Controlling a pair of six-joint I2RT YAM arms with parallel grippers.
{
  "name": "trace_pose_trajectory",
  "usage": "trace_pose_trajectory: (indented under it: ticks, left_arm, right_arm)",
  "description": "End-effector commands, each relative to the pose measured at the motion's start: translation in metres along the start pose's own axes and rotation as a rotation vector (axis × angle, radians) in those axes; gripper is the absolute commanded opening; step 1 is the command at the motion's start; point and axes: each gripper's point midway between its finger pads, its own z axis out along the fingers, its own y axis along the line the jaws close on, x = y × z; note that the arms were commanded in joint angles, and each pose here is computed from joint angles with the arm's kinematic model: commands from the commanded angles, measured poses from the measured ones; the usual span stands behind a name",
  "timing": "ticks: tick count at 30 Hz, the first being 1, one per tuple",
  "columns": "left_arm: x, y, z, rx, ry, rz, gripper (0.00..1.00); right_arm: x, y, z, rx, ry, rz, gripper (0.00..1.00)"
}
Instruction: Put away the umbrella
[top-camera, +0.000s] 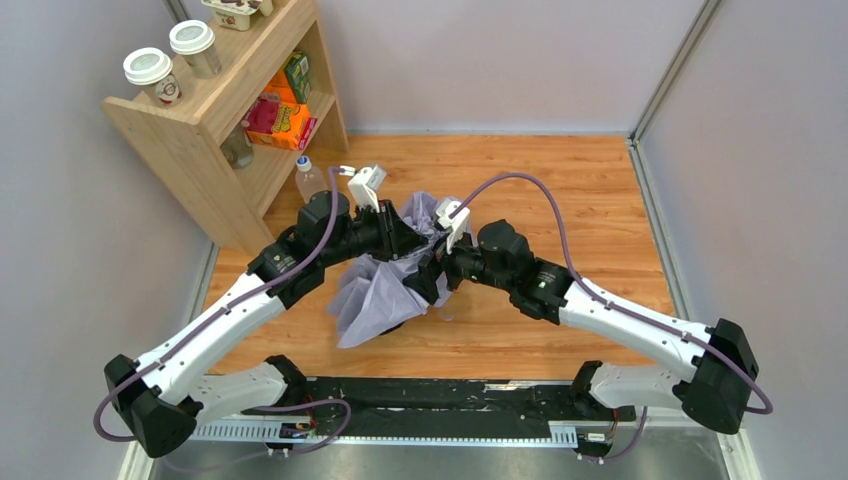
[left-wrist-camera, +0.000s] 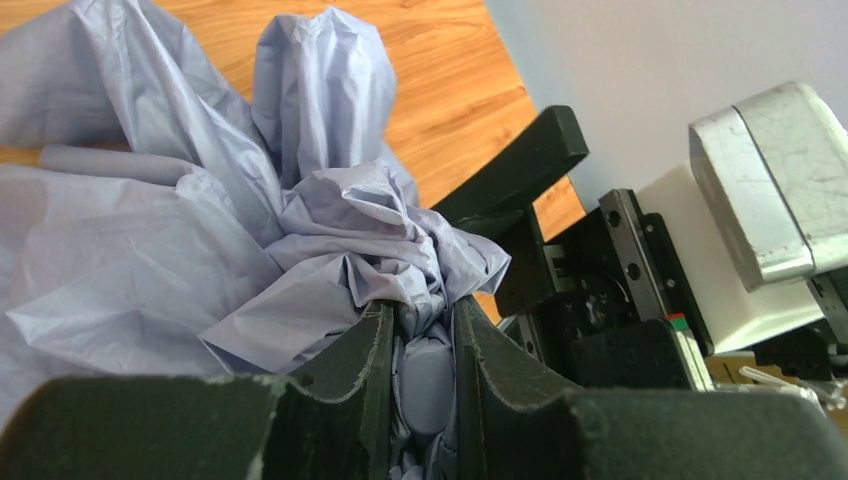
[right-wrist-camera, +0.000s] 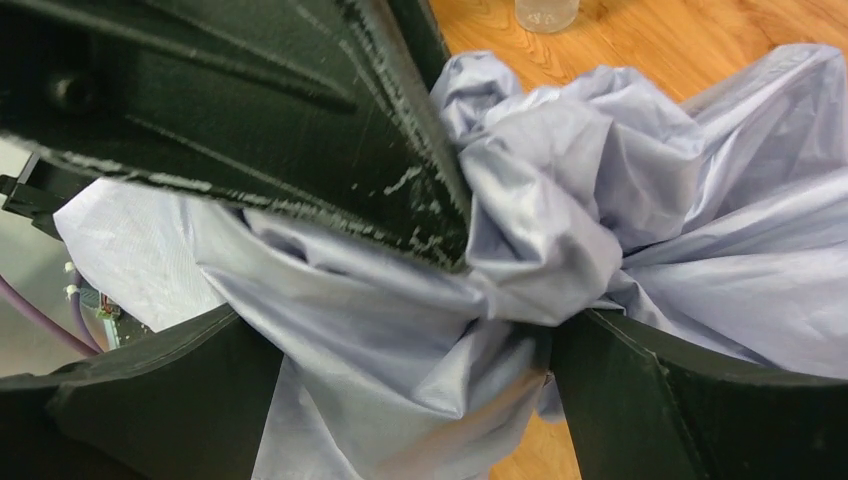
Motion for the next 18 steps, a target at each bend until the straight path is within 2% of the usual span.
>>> trace_pose_trajectory:
  ticks: [1,3,6,8,12,15,18]
  left_arm:
    - [-0.006,-0.074,-0.010,0.349,0.026,-0.013,0.00]
    - [-0.006,-0.079,-0.010,0.378,0.036,-0.030,0.00]
    - [-0.005,-0.070,-0.010,0.317,0.041,-0.052,0.00]
    - [-0.004,-0.068,-0.010,0.300,0.046,-0.054,0.00]
    - [0.000,-0.069,-0.007,0.316,0.070,-0.051,0.00]
    - [0.002,-0.064,-0.003,0.299,0.077,-0.041,0.00]
    - [0.000,-0.054,0.000,0.239,0.063,-0.038,0.00]
  right_arm:
    - [-0.021,-0.004,0.009,-0.040,-0.066,0.007,1.00]
    - [-0.024,-0.017,0.008,0.028,-0.071,-0.013,1.00]
    - [-0.022,-0.050,-0.003,0.221,-0.047,-0.026,1.00]
    - [-0.020,-0.058,-0.008,0.260,-0.044,-0.028,1.00]
    - [-0.023,-0.044,-0.012,0.181,-0.113,-0.045,1.00]
    - [-0.023,-0.022,-0.013,0.055,-0.101,-0.063,1.00]
    - [-0.017,-0.021,-0.015,0.046,-0.090,-0.063,1.00]
